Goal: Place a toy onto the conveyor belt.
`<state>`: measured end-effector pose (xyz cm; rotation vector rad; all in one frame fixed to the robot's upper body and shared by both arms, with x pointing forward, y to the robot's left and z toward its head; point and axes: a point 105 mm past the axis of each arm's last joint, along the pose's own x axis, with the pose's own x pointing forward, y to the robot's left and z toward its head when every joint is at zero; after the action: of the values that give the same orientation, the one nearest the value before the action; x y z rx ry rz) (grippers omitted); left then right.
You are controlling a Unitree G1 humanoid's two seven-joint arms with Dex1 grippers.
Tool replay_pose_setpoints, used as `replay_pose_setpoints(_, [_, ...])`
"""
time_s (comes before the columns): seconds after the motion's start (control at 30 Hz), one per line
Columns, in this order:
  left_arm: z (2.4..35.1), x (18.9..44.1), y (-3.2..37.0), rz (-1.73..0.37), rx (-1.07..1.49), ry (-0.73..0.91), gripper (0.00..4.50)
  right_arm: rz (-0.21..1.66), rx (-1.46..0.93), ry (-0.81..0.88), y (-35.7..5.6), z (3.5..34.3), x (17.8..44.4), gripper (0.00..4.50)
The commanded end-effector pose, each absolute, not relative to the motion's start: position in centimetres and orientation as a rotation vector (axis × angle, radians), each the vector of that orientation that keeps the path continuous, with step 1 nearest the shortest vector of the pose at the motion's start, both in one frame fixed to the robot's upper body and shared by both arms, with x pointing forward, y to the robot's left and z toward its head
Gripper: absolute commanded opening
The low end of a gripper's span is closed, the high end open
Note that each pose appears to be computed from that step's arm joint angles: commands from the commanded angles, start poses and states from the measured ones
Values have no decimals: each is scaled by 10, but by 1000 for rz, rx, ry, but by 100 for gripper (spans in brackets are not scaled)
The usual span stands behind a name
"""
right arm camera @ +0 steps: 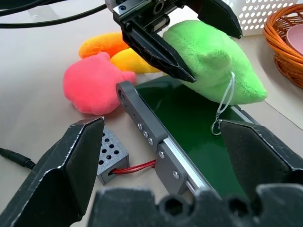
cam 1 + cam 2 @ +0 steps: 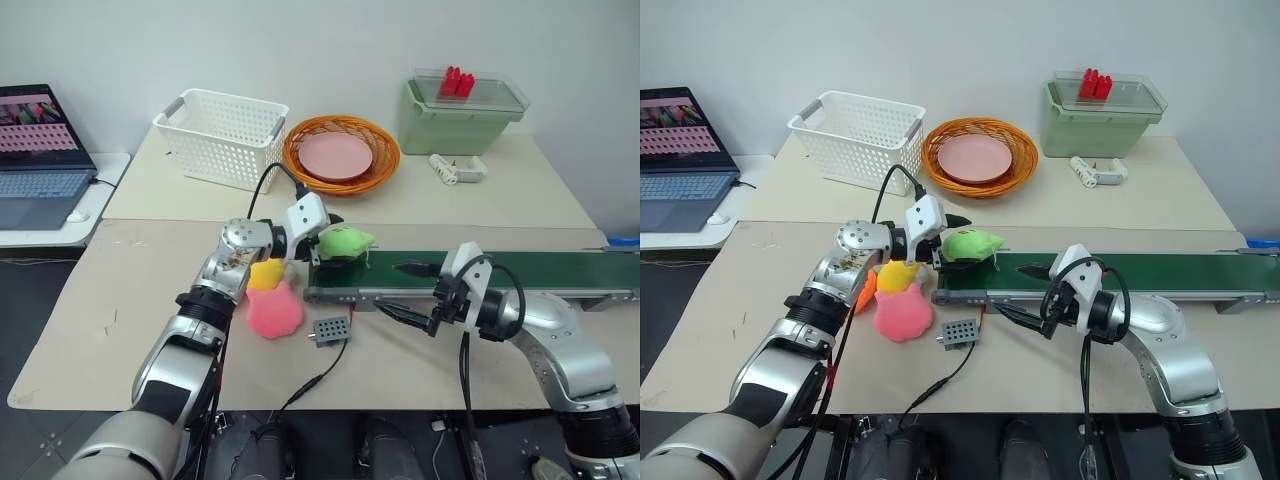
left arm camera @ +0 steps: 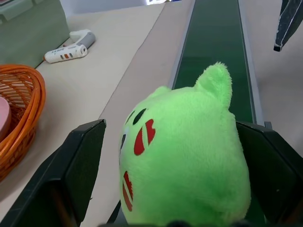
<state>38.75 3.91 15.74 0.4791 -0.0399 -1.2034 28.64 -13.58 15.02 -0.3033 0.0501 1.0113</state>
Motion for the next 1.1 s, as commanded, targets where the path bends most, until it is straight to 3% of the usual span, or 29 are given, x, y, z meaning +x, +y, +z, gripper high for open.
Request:
replay_pose_setpoints(0.03, [184,387,34,-1207,479,-128,446,1017,-310,17,-134,159,287,450])
replay_pose_setpoints(0.33, [199,377,24,-1277,275,-104,446,1013,-310,13,-133,159,288,450])
replay_pose_setpoints(0.67, [222,384,32,-1229,112,-68,446,1004,-309,12,-134,159,288,450])
replay_pose_setpoints(0.87, [249,399,63,-1038,71,-172,446,1005,-313,13,-134,158,289,450])
replay_pose_setpoints(1.1, [278,410,140,-646,26,-279,446,992,-335,10,-136,163,288,450])
